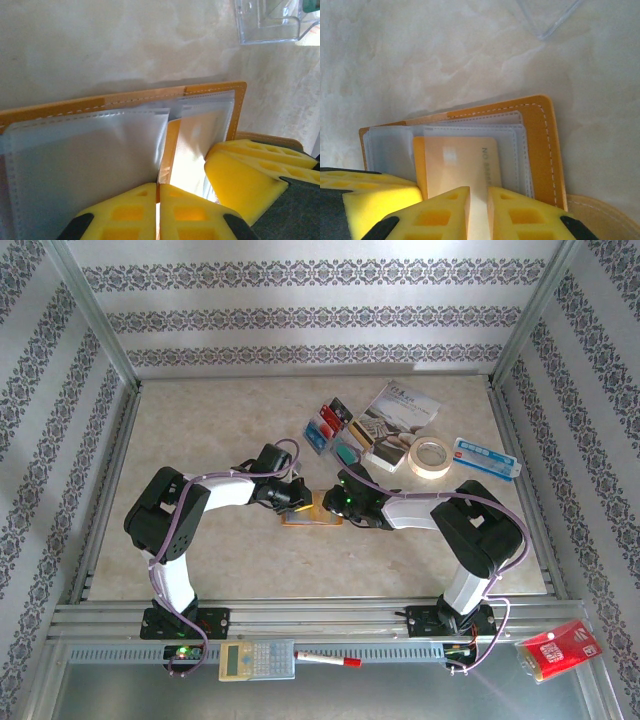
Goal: Take the credit cards out of the card holder
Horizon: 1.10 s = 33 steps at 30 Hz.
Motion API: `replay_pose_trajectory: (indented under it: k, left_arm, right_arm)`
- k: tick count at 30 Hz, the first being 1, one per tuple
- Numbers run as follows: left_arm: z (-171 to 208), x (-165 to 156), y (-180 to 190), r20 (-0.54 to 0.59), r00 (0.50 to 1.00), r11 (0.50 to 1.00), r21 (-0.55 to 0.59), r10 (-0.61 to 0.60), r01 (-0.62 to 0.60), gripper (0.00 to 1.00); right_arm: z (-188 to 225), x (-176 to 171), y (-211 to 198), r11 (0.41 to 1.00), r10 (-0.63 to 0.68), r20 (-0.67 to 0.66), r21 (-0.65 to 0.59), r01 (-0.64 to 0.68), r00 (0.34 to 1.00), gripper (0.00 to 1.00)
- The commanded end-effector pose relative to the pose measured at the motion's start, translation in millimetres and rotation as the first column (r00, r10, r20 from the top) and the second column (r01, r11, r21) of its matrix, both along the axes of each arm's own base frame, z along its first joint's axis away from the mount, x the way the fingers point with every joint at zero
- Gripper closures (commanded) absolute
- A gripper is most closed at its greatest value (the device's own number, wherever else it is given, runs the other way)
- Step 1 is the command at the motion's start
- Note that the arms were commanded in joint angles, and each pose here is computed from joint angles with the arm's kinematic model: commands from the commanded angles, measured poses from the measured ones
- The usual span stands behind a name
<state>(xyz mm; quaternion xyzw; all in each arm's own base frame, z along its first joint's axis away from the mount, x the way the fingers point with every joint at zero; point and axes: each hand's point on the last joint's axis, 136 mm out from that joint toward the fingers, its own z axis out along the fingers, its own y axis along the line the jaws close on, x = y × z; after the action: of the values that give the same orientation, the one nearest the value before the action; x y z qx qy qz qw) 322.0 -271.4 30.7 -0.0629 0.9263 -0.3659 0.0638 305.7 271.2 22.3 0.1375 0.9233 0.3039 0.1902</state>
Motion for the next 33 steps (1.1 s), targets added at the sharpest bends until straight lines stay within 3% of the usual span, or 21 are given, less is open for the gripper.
replay_pose_trajectory:
  k: [1, 12, 24, 33]
  left_arm:
    - [14.0, -0.5, -3.7, 0.047, 0.998, 0.999, -0.019, -0.035, 0.036, 0.95]
    - [17.7, 0.6, 21.5, 0.074, 0.997, 0.999, 0.049, -0.009, 0.005, 0.98]
    - [7.8, -2.0, 20.2, 0.049, 0.999, 0.999, 0.042, -0.012, 0.010, 0.98]
    - [5.6, -1.7, 19.8, 0.045, 0.999, 0.999, 0.037, -0.010, 0.008, 0.97]
  right_arm:
    - [-28.3, -24.9, -13.4, 0.997, 0.011, -0.098, -0.071, -0.018, 0.995, 0.79]
    - [2.0, -13.0, -14.1, 0.998, 0.039, -0.015, -0.055, -0.040, 0.999, 0.79]
    - [28.2, -10.9, 11.1, 0.988, 0.148, 0.047, -0.042, -0.146, 0.988, 0.79]
    - [-3.8, -15.0, 9.4, 0.988, 0.132, -0.042, -0.077, -0.135, 0.990, 0.78]
